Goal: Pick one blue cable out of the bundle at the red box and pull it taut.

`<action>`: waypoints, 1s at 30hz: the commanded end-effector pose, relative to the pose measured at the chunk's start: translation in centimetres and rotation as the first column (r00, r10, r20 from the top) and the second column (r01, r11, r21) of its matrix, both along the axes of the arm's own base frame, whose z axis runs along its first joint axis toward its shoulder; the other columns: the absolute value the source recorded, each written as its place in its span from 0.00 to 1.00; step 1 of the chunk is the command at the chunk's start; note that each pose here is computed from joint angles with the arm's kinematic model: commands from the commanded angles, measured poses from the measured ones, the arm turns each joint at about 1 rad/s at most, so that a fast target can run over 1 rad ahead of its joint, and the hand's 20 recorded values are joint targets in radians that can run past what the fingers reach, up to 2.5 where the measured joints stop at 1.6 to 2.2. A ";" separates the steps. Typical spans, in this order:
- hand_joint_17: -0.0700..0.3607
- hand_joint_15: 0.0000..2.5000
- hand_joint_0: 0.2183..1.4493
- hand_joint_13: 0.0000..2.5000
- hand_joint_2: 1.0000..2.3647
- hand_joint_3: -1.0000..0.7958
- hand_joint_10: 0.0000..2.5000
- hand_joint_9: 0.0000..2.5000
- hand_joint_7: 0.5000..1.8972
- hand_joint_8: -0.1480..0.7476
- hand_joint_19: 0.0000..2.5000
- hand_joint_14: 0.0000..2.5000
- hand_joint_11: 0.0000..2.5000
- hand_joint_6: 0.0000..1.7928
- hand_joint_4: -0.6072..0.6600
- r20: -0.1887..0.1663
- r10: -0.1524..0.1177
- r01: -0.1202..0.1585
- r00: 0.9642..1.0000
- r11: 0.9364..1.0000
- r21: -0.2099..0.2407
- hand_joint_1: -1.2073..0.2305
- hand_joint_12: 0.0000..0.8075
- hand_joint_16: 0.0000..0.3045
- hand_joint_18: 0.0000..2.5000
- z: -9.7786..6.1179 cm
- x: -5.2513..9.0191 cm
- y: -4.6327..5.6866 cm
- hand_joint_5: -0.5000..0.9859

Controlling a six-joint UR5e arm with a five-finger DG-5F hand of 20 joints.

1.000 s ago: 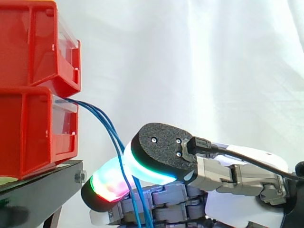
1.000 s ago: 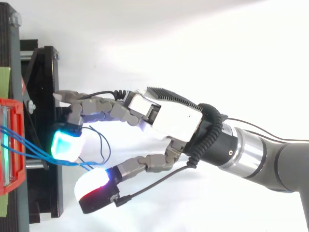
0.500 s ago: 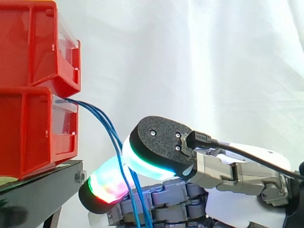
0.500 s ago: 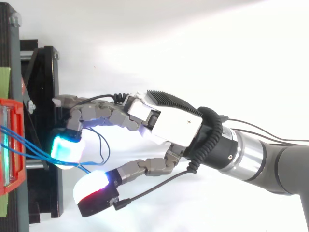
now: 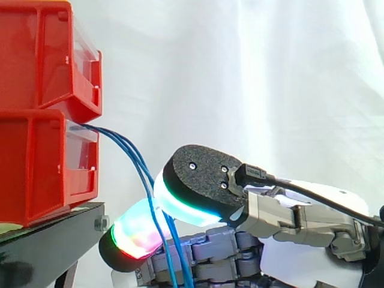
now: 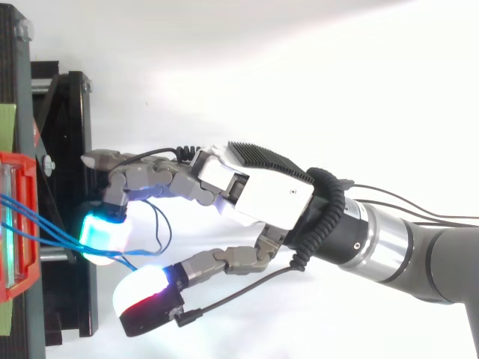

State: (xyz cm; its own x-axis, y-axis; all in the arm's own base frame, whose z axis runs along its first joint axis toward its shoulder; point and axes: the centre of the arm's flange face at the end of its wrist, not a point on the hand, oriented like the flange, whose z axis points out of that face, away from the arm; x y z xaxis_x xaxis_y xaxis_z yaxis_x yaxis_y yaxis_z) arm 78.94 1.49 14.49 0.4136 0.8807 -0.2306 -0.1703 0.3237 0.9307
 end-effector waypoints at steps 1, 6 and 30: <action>0.42 0.03 0.27 0.14 0.00 0.29 0.01 0.31 0.46 0.56 0.05 0.00 0.22 0.28 0.77 -0.005 -0.005 0.005 1.000 1.000 -0.011 0.38 0.51 0.16 0.13 0.0 0.0 -0.1 0.27; 0.42 0.03 0.28 0.15 0.00 0.30 0.01 0.32 0.44 0.55 0.05 0.00 0.23 0.28 0.83 -0.009 -0.009 0.008 1.000 1.000 -0.022 0.39 0.50 0.16 0.14 0.0 0.0 0.1 0.28; 0.41 0.03 0.32 0.16 0.01 0.33 0.01 0.37 0.45 0.53 0.05 0.00 0.23 0.28 0.83 -0.011 -0.007 0.007 1.000 1.000 -0.027 0.41 0.49 0.15 0.14 0.0 0.0 0.3 0.30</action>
State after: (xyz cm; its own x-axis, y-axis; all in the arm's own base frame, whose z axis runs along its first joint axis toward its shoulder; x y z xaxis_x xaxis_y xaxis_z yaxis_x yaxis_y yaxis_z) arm 78.92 1.82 14.48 0.4166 0.8716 -0.2582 -0.1582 0.3492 0.9236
